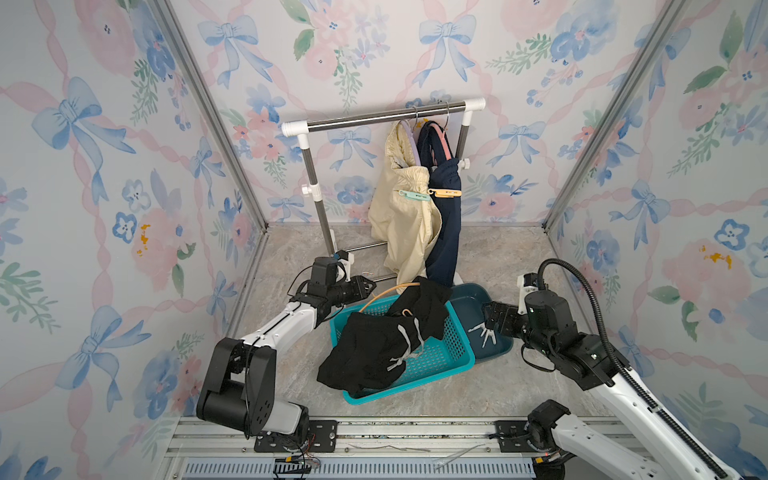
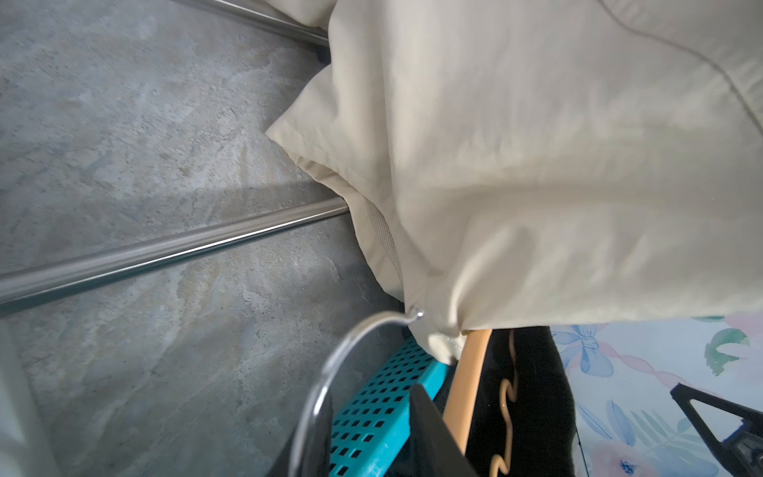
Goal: Remove the clothespins securing shorts to the hanger
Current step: Pick up the hanger from the basket.
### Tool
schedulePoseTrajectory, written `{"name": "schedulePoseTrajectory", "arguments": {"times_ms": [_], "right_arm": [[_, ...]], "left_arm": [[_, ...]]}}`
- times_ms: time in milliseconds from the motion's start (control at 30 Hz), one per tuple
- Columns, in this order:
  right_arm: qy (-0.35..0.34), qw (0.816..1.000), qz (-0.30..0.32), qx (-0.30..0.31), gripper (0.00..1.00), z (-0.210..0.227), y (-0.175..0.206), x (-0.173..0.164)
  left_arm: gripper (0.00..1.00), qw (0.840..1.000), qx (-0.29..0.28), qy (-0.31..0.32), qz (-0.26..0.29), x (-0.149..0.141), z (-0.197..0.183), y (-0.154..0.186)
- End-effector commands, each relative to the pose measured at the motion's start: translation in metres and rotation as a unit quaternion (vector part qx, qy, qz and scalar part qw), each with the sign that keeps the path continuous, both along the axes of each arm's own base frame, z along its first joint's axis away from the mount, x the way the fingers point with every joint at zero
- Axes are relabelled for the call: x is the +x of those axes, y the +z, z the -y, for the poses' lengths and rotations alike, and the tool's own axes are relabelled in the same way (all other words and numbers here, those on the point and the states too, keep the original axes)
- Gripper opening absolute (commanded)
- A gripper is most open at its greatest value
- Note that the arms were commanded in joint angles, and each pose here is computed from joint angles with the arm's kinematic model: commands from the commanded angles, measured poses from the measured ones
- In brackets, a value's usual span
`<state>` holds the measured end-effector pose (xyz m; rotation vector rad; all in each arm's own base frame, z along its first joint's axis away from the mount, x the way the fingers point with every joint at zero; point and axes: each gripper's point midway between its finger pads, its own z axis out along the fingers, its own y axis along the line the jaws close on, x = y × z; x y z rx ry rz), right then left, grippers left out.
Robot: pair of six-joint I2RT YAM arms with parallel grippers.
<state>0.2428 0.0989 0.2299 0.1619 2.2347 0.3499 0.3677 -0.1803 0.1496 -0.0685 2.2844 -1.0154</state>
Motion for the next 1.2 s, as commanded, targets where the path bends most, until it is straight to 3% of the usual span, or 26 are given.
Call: {"name": "schedulePoseTrajectory", "arguments": {"times_ms": [0, 400, 633, 867, 1167], "right_arm": [[-0.003, 1.000, -0.001, 0.006, 0.97, -0.001, -0.003, 0.003], [0.001, 1.000, 0.005, 0.010, 0.96, -0.002, 0.001, 0.003], [0.012, 1.000, 0.009, 0.019, 0.96, -0.007, 0.003, 0.003], [0.019, 0.999, 0.020, 0.029, 0.97, -0.010, 0.011, 0.002], [0.040, 0.999, 0.024, 0.022, 0.97, -0.019, 0.021, 0.001]], "left_arm": [[0.23, 1.000, -0.021, -0.014, 0.001, -0.003, 0.005, 0.000], [0.00, 0.997, -0.038, -0.047, 0.058, -0.014, 0.011, 0.048], [0.00, 0.989, -0.019, -0.077, 0.122, -0.034, 0.016, 0.088], [0.00, 0.971, 0.019, -0.132, 0.198, -0.065, 0.034, 0.129], [0.00, 0.931, 0.041, -0.189, 0.309, -0.106, 0.054, 0.175]]}}
